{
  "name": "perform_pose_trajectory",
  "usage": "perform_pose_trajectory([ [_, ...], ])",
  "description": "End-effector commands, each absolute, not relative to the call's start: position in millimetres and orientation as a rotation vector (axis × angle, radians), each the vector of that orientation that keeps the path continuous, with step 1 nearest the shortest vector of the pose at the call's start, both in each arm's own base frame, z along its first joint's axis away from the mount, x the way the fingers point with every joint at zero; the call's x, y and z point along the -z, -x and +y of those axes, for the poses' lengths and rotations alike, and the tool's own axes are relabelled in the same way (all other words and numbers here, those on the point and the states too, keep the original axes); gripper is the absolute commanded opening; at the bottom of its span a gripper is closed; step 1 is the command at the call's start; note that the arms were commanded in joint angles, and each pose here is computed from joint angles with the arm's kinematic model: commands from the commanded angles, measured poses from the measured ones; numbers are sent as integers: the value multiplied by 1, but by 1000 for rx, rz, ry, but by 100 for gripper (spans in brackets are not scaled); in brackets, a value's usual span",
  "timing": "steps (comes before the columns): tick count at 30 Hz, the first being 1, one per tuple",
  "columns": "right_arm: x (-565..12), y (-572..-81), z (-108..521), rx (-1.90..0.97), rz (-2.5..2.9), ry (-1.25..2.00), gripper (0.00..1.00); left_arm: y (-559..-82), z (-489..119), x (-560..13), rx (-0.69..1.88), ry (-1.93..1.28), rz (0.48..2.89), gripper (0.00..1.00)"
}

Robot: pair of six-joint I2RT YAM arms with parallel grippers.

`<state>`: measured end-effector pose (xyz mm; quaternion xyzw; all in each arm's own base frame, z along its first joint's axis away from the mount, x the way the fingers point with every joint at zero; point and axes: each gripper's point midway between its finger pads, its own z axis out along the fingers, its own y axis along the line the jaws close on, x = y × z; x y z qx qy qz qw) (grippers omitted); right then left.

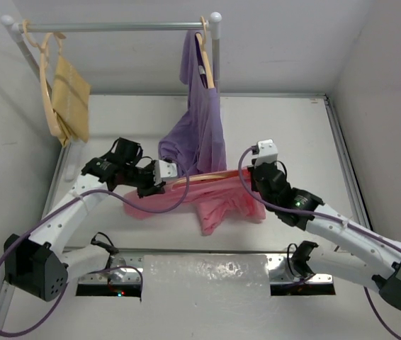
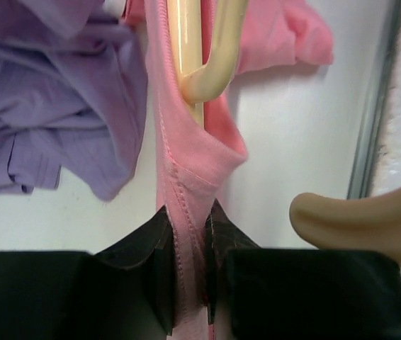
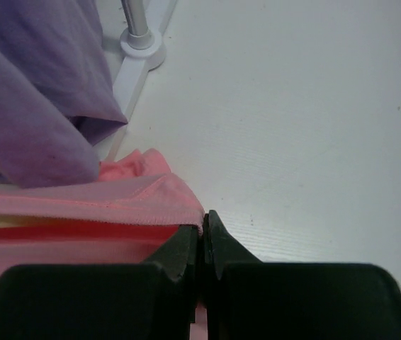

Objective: Place the t-shirt on the hanger

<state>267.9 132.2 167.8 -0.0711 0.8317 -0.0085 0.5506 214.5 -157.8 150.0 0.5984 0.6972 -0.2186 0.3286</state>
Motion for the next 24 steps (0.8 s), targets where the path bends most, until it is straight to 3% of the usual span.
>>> perform_pose_trajectory([
  [1,-200,-283,126,228,1933,322,0,-236,-131,-147,335,-1539,1964,0],
  [5,-200,-275,182,83,1908,638,0,-235,-148,-169,412,-1562,1846,0],
  [8,-206,-256,236,-129,1799,932,0,-202,-173,-193,590,-1701,1574,0],
  [10,-209,-240,258,-233,1787,1086,0,-184,-178,-198,665,-1760,1522,0],
  [12,-215,-231,267,-293,1765,1164,14,-180,-178,-197,692,-1787,1523,0],
  [14,-230,-225,267,-329,1759,1175,48,-172,-177,-197,720,-1829,1486,0],
  [17,-250,-216,263,-354,1728,1203,78,-163,-179,-196,768,-1835,1468,0],
  [20,-263,-198,262,-414,1714,1301,82,-164,-183,-199,781,-1829,1438,0],
  [24,-250,-149,293,-705,1729,1486,79,-172,-189,-207,786,-1815,1420,0],
])
